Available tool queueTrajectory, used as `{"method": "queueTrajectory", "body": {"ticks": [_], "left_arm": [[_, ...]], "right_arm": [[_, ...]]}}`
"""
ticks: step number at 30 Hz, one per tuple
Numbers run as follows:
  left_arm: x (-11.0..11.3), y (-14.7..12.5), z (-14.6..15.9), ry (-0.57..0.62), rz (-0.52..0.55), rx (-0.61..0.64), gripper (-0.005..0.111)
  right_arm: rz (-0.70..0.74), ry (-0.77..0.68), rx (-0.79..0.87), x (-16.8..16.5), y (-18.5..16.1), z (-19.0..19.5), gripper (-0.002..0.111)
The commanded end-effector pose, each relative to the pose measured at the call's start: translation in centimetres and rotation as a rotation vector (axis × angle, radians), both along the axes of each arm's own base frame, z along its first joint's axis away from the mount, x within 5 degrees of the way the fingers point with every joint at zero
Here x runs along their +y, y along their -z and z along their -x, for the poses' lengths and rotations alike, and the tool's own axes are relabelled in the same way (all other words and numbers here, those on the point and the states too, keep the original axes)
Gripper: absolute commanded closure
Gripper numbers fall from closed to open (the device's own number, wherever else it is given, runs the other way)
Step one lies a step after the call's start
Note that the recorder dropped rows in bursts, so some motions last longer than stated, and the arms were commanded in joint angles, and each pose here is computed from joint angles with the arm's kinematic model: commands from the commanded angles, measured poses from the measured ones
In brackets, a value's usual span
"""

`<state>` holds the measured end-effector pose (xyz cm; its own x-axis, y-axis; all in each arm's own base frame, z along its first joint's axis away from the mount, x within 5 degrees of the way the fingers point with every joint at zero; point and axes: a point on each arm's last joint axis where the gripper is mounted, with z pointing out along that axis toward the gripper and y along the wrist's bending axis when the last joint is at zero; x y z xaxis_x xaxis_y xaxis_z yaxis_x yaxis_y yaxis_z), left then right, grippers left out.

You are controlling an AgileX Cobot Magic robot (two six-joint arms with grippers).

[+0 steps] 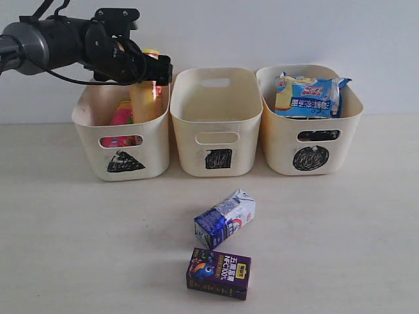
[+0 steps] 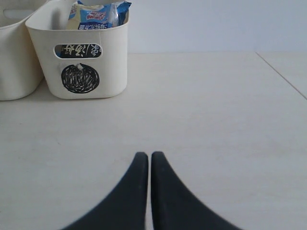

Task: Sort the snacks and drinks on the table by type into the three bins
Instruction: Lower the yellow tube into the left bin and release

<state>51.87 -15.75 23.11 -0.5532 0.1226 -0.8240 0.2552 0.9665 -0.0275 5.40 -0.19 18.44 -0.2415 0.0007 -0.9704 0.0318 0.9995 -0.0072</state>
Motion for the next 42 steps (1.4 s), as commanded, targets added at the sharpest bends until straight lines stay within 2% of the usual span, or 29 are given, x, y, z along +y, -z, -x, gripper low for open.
{"method": "queueTrajectory", "body": {"ticks": [1, 8, 12, 14, 15, 17, 20, 21, 24, 28, 33, 35, 42], "left_arm": [[0.0, -1.0, 0.3, -0.003, 0.005, 0.003, -0.003], [0.4, -3.3, 1.2, 0.007, -0.035, 0.000, -0.003], [1.0, -5.2, 2.0, 0.008, -0.095, -0.002, 0.006], [1.3, -5.9, 2.5, 0.019, -0.146, 0.006, 0.019], [1.4, -6.2, 2.7, 0.029, -0.175, 0.013, 0.029], [1.6, -6.6, 3.2, 0.053, -0.219, 0.026, 0.051], [1.8, -7.1, 3.7, 0.062, -0.239, 0.054, 0.097], [1.9, -7.3, 3.8, 0.068, -0.250, 0.059, 0.101], [2.1, -8.0, 4.3, 0.065, -0.253, 0.070, 0.102], [2.4, -8.8, 5.2, 0.100, -0.306, 0.102, 0.102], [1.7, -9.4, 6.9, 0.282, -0.333, 0.181, 0.102], [1.4, -9.7, 7.6, 0.342, -0.310, 0.212, 0.102], [1.5, -10.1, 9.8, 0.436, -0.306, 0.306, 0.102]], "right_arm": [[0.009, -0.003, -0.009, 0.0, 0.0, 0.0, 0.108], [0.009, -0.003, -0.009, 0.0, 0.0, 0.0, 0.108], [0.009, -0.003, -0.009, 0.0, 0.0, 0.0, 0.108], [0.009, -0.003, -0.009, 0.0, 0.0, 0.0, 0.108], [0.009, -0.003, -0.009, 0.0, 0.0, 0.0, 0.108], [0.009, -0.003, -0.009, 0.0, 0.0, 0.0, 0.108], [0.009, -0.003, -0.009, 0.0, 0.0, 0.0, 0.108], [0.009, -0.003, -0.009, 0.0, 0.0, 0.0, 0.108], [0.009, -0.003, -0.009, 0.0, 0.0, 0.0, 0.108], [0.009, -0.003, -0.009, 0.0, 0.0, 0.0, 0.108], [0.009, -0.003, -0.009, 0.0, 0.0, 0.0, 0.108], [0.009, -0.003, -0.009, 0.0, 0.0, 0.0, 0.108], [0.009, -0.003, -0.009, 0.0, 0.0, 0.0, 0.108]]}}
